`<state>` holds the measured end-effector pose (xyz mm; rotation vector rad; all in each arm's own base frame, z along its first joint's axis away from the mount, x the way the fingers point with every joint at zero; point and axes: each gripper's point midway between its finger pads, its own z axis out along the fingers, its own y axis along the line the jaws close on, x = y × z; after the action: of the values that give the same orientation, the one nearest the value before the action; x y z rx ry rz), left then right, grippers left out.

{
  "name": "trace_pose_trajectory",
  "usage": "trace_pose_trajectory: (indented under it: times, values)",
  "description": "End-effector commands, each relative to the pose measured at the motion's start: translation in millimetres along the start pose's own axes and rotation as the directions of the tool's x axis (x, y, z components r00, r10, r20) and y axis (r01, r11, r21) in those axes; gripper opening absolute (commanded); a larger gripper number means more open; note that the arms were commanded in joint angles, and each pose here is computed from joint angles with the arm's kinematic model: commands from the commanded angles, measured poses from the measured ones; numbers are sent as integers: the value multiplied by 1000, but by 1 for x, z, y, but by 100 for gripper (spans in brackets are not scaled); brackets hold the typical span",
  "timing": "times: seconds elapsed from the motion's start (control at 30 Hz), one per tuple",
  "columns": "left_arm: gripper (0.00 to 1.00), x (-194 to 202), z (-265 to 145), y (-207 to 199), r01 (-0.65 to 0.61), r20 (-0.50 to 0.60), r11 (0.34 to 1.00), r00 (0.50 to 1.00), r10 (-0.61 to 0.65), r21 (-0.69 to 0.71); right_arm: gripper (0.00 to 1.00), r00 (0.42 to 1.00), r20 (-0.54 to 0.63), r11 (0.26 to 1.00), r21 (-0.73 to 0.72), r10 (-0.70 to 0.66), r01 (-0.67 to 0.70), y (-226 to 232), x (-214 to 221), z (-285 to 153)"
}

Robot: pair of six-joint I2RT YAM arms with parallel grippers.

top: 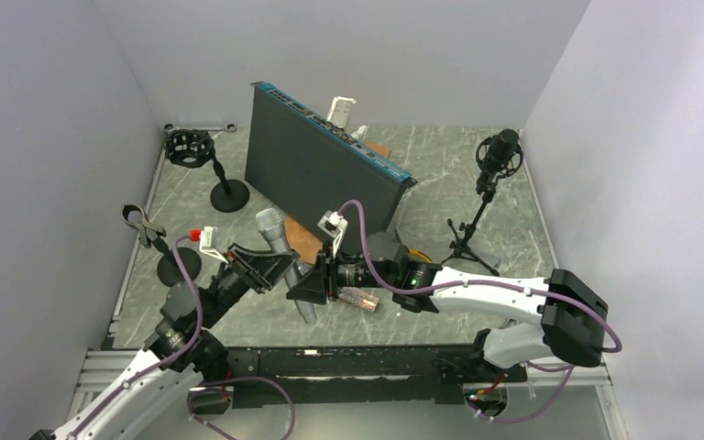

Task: Remove the microphone from the stand

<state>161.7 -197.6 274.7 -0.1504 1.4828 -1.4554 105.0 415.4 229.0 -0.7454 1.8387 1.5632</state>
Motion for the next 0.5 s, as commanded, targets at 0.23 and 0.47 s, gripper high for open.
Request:
trace_pose_trajectory:
  times: [0.23, 0.47]
  values:
    - [99, -10, -23, 19, -32, -26, 972, 999, 27, -232, 0, 989, 83, 990, 75, -125, 119, 1, -27, -10]
    - [99, -39, -72, 45, -88, 58, 887, 990, 128, -453, 0, 986, -90, 949, 273, -140, 160, -45, 1, -16]
